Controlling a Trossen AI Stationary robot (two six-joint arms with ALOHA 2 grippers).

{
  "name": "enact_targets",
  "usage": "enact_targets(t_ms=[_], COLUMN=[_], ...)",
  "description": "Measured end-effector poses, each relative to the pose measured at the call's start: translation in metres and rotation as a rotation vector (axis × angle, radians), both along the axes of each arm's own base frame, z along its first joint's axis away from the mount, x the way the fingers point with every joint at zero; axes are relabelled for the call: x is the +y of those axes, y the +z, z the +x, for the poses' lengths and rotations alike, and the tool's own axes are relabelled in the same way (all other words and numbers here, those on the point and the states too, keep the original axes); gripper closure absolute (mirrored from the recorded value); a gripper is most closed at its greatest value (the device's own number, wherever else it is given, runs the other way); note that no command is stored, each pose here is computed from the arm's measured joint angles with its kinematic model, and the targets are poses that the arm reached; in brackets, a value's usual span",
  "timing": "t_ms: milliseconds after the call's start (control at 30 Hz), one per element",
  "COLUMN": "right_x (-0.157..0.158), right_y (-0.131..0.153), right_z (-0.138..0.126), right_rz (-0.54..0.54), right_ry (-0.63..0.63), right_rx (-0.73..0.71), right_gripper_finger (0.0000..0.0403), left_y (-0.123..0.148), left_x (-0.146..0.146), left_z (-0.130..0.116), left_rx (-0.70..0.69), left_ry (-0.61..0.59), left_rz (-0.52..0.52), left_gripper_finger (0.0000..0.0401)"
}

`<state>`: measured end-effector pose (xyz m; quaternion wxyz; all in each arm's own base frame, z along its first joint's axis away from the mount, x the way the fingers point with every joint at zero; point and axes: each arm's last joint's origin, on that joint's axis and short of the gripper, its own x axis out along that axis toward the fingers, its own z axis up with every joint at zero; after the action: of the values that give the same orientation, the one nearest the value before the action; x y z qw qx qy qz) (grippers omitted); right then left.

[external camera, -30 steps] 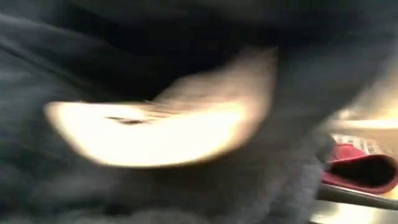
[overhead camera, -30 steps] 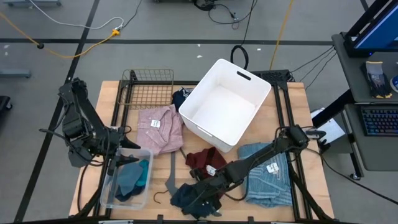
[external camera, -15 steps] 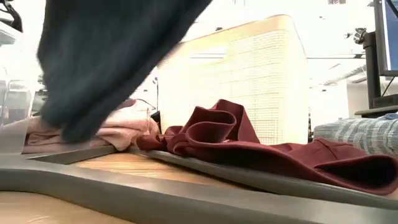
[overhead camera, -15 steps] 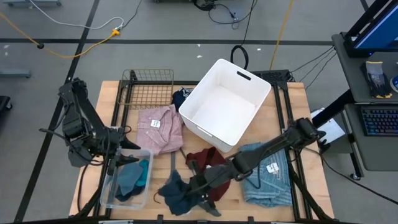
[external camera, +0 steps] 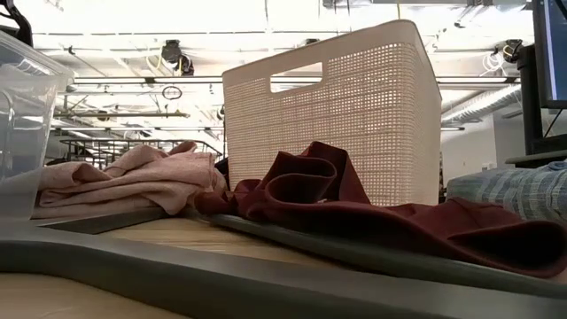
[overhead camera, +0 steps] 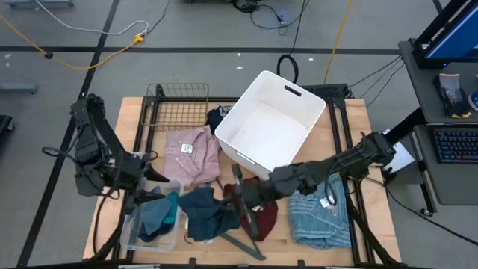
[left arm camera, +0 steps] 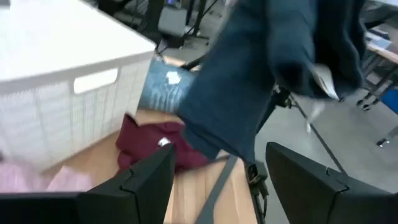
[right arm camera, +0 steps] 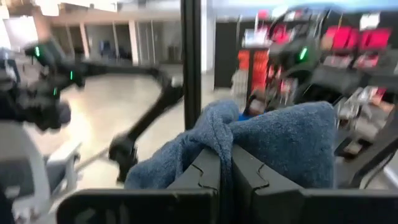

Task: Pick & Place Cloths
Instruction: Put the blue shorts into the wire basket

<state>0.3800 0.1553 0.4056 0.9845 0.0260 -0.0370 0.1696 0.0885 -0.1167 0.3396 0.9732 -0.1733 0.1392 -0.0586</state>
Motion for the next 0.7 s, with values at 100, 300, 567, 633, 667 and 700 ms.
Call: enact_targets(t_ms=[100, 300, 567, 633, 667, 700], right_x=[-0.009, -0.026, -0.037, -0.04, -0.042, -0.043], right_y=[0.015, 0.037, 0.044, 0.045, 0.046, 0.047], right_z=[-0.005, -0.012, -0.012, -0.012, -0.012, -0.012], right_rz=[0.014, 0.063, 0.052, 0.05, 0.049, 0.047], right_ry=[-0.018, -0.05, -0.086, -0.096, -0.102, -0.108], right_rx=[-0.081, -0.229, -0.29, -0.302, -0.308, -0.312], right_gripper_finger=[0.0403, 0.0403, 0.0403, 0.0403, 0.0403, 0.0403], left_y=[0.006, 0.015, 0.014, 0.012, 0.01, 0.008], left_x=[-0.002, -0.001, 0.0, -0.002, -0.003, -0.005], left_z=[0.001, 0.007, 0.023, 0.028, 0.031, 0.033], left_rx=[-0.05, -0.132, -0.143, -0.13, -0.122, -0.115], left_ry=[-0.019, -0.009, 0.074, 0.094, 0.1, 0.099], left_rz=[0.031, 0.075, 0.144, 0.155, 0.163, 0.17], left_gripper_finger=[0.0146, 0.0146, 0.0146, 0.0146, 0.0146, 0.0146])
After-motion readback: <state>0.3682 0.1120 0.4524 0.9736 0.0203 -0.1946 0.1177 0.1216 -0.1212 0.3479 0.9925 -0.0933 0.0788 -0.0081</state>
